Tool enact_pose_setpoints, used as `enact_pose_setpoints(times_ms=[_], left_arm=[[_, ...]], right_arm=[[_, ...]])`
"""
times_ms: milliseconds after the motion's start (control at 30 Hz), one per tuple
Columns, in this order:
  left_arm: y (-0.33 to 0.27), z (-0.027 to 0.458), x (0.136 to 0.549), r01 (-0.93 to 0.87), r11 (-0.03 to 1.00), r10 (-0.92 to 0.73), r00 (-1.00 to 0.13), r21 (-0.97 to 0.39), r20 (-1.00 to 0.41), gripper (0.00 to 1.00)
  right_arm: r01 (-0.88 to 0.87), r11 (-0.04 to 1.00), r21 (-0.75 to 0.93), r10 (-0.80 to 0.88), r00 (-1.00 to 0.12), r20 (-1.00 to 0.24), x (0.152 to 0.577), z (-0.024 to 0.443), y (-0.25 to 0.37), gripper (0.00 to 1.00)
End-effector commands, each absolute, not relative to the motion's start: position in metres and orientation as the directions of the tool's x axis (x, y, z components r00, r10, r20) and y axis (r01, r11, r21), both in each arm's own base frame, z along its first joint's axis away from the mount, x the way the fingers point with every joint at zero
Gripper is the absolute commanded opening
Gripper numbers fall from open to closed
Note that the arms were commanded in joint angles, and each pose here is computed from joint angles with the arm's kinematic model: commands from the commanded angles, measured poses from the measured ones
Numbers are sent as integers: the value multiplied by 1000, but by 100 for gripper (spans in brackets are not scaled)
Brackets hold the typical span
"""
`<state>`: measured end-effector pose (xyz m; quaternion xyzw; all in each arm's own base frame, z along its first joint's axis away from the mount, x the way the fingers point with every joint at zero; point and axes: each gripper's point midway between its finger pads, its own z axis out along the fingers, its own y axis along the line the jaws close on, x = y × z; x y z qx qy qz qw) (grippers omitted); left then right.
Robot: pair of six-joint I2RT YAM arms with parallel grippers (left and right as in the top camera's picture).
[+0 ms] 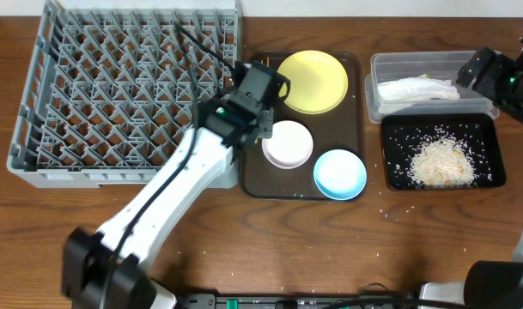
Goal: Sort waste into correct bins and load items into the dishwasher
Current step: 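Move the left gripper to the white bowl and grasp its rim, then lift the white bowl and place it in the rack with left gripper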
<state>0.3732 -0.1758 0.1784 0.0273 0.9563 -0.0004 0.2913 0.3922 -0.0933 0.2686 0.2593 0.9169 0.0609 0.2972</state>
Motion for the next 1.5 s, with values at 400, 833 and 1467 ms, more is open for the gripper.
enact_pose_setpoints(times_ms=[400,833,1467], left_arm=[[-208,162,347,-20,973,-112,-909,-228,-401,56],[-216,74,343,-299,944,-324,-920,-138,-222,56],[-231,4,342,-346,933,-357,-927,-100,-115,35]], right_arm=[[454,849,270,526,-678,-513,391,270,-97,99],[454,849,270,526,-678,-513,391,270,-97,99],[454,849,270,526,-678,-513,391,270,-97,99]])
